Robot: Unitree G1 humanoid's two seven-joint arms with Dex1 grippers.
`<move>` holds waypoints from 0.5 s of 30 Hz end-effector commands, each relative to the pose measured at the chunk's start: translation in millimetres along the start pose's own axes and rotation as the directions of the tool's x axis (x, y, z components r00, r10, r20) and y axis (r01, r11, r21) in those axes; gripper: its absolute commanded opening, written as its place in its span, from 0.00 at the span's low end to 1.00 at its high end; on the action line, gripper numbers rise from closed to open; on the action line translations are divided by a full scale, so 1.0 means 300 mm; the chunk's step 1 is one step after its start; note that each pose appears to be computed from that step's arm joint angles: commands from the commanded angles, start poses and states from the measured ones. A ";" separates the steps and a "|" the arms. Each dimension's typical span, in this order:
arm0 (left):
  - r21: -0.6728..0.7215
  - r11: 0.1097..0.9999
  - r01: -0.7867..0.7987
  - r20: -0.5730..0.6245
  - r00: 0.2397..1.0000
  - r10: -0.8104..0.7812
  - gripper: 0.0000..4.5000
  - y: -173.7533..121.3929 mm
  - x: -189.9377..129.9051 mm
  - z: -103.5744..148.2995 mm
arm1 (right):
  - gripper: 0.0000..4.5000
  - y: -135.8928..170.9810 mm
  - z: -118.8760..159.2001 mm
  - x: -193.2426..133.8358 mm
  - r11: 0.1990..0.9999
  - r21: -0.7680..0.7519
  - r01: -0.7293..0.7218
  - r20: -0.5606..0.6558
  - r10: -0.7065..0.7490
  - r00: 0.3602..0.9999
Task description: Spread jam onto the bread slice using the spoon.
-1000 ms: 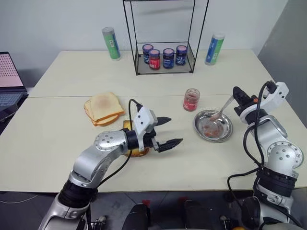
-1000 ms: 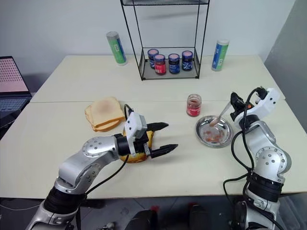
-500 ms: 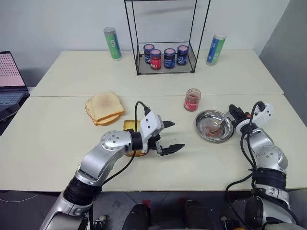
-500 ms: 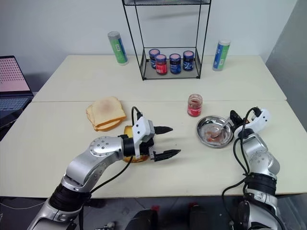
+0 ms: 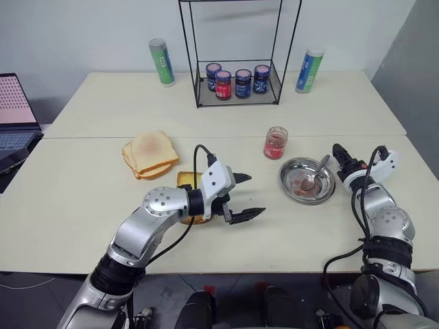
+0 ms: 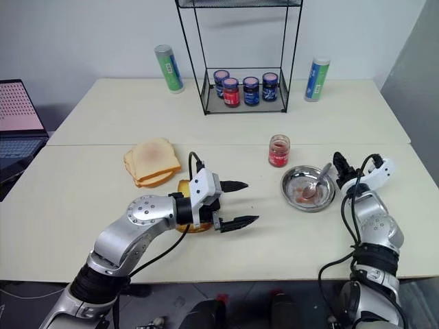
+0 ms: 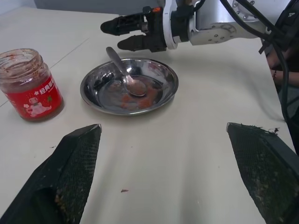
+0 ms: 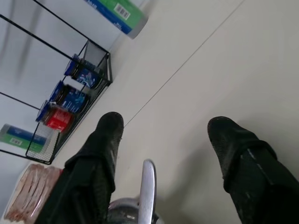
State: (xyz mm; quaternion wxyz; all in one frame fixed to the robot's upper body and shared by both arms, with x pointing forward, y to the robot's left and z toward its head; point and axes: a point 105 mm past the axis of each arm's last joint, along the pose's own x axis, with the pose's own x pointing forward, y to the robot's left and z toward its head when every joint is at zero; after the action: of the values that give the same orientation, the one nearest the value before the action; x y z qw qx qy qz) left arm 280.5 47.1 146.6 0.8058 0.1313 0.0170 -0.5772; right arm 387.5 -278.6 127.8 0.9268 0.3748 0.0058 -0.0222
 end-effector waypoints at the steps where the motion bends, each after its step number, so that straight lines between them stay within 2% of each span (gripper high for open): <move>1: -0.006 0.995 -0.095 0.023 0.995 0.095 1.00 0.076 -0.072 0.044 | 0.94 0.189 0.150 -0.019 0.940 -0.307 -0.150 0.040 0.170 0.985; 3: -0.024 0.987 -0.158 -0.002 0.987 0.158 1.00 0.129 -0.122 0.050 | 0.99 0.299 0.094 -0.051 0.848 -0.415 -0.331 -0.132 0.304 0.944; 5: -0.033 0.973 -0.228 -0.045 0.973 0.227 1.00 0.189 -0.201 0.049 | 0.99 0.397 -0.003 -0.137 0.697 -0.444 -0.564 -0.378 0.424 0.823; 7: -0.024 0.959 -0.283 -0.104 0.955 0.279 1.00 0.232 -0.287 0.040 | 0.99 0.431 -0.075 -0.220 0.567 -0.433 -0.701 -0.560 0.441 0.702; 10: -0.027 0.951 -0.308 -0.222 0.929 0.295 1.00 0.247 -0.420 0.003 | 0.99 0.442 -0.141 -0.339 0.424 -0.352 -0.835 -0.746 0.411 0.524; 12: -0.044 0.948 -0.316 -0.285 0.913 0.292 1.00 0.241 -0.497 -0.014 | 0.99 0.438 -0.172 -0.414 0.367 -0.265 -0.892 -0.827 0.390 0.406; 14: -0.072 0.943 -0.324 -0.319 0.904 0.286 1.00 0.234 -0.556 -0.018 | 0.99 0.427 -0.190 -0.460 0.341 -0.210 -0.916 -0.868 0.367 0.335; 15: -0.085 0.942 -0.326 -0.330 0.901 0.282 1.00 0.229 -0.583 -0.018 | 0.99 0.420 -0.194 -0.471 0.335 -0.200 -0.921 -0.878 0.356 0.320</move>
State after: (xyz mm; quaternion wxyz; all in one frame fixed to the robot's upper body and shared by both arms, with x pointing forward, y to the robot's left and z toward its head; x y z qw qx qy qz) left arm 293.3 221.4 170.9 0.8791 0.1706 0.1734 -0.4099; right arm 265.0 -149.5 173.6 0.8386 -0.0528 0.2001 0.5040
